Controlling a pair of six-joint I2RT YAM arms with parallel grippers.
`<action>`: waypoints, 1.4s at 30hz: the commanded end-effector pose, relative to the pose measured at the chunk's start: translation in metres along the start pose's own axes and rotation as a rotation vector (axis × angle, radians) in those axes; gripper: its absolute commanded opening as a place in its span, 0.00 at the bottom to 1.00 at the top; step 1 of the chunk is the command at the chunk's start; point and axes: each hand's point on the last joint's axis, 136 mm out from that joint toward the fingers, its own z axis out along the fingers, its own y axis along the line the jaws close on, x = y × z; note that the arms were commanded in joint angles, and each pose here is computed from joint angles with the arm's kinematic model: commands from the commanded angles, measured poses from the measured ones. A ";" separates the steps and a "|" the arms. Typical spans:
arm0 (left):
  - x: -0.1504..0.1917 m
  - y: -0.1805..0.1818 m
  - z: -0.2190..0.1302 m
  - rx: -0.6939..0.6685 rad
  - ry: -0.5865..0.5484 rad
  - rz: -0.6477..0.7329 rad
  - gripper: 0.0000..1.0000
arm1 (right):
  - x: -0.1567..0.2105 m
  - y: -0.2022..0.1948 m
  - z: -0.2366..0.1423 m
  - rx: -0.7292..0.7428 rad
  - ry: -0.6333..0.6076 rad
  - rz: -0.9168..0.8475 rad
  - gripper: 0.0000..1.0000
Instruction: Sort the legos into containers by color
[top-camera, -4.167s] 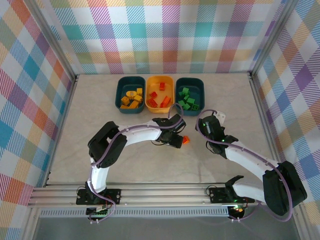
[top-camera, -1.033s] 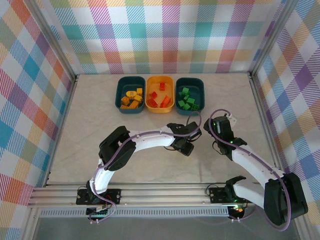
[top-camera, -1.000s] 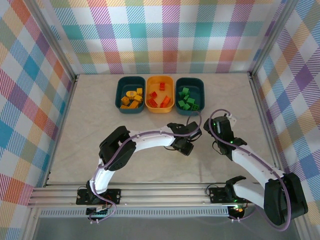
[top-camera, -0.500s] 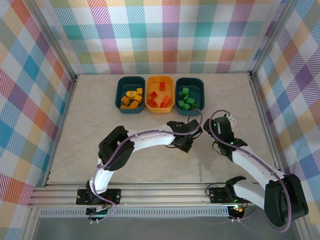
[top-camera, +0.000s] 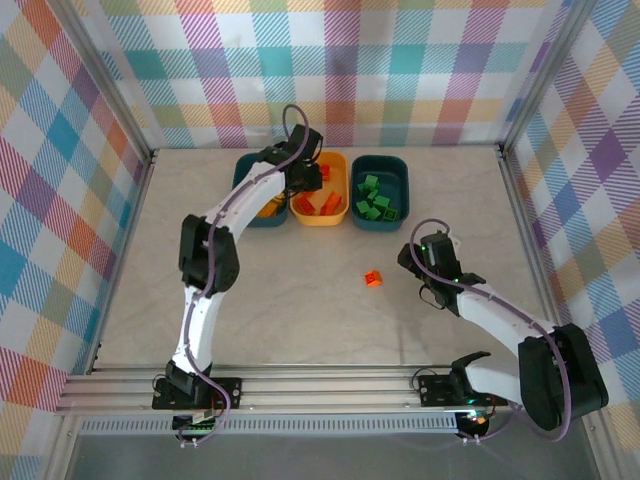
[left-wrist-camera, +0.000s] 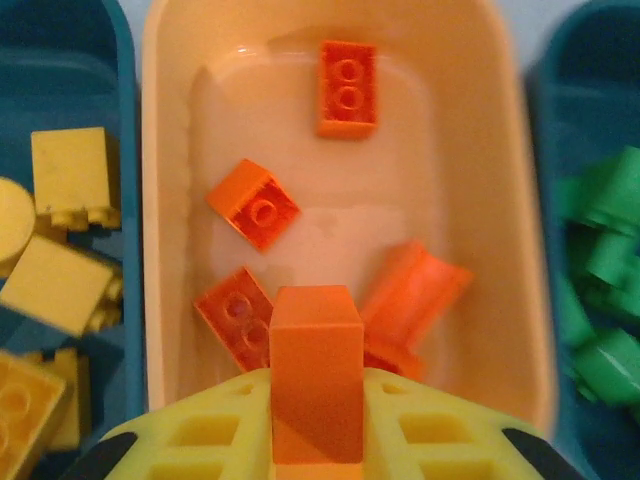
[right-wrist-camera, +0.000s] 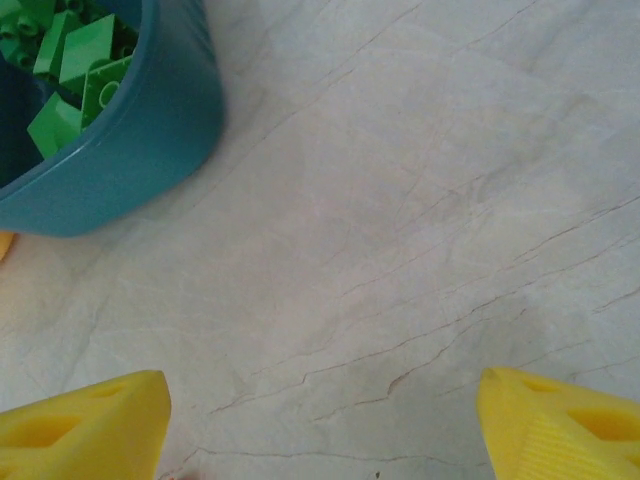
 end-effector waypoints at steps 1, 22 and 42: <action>0.019 -0.009 0.010 0.020 0.104 0.009 0.31 | -0.015 0.029 -0.005 -0.105 -0.014 -0.043 0.80; 0.139 0.053 -0.130 0.278 -0.202 -0.303 0.97 | 0.089 0.078 0.010 -0.145 0.380 -0.426 0.82; 0.234 0.121 -0.147 0.136 -0.165 -0.319 1.00 | 0.075 0.125 0.004 -0.160 0.289 -0.461 0.33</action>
